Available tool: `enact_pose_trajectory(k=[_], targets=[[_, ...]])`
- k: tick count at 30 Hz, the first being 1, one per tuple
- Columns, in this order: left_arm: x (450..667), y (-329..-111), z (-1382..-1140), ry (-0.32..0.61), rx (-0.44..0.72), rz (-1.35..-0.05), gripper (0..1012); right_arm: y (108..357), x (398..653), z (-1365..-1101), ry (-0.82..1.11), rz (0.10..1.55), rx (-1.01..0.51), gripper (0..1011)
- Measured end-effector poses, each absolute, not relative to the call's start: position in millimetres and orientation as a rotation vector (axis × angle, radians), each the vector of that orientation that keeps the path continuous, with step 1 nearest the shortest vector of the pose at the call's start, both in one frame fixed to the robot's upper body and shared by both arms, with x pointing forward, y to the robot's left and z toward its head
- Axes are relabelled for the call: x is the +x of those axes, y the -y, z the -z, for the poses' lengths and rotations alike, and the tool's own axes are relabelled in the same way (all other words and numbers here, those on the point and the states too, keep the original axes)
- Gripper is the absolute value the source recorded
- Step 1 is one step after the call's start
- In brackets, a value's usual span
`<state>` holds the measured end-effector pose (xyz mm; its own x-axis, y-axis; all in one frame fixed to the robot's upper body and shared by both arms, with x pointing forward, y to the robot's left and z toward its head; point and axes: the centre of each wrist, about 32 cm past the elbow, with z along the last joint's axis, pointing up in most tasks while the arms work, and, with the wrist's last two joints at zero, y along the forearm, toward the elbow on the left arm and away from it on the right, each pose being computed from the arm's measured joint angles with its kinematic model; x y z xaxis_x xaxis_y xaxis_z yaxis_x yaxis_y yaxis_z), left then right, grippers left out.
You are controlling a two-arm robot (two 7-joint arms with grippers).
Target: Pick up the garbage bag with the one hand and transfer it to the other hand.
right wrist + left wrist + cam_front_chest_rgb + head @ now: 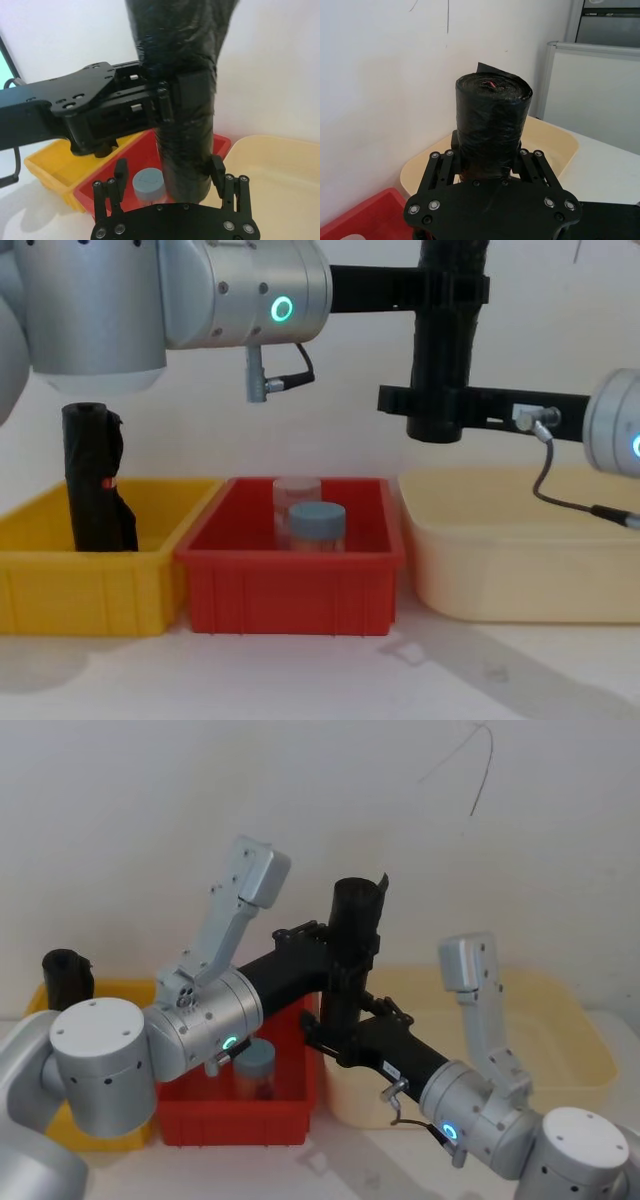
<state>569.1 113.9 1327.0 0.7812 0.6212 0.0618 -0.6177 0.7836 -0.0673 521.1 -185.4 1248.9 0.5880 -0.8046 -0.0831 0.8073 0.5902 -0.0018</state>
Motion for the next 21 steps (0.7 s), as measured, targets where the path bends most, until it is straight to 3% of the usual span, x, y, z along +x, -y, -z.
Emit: enact_pose_trajectory(k=[21], targets=[[571,-113,-1314,0.056,-0.073,-0.645,503,168,532,-1252,-0.066,0.925,0.033,1001]])
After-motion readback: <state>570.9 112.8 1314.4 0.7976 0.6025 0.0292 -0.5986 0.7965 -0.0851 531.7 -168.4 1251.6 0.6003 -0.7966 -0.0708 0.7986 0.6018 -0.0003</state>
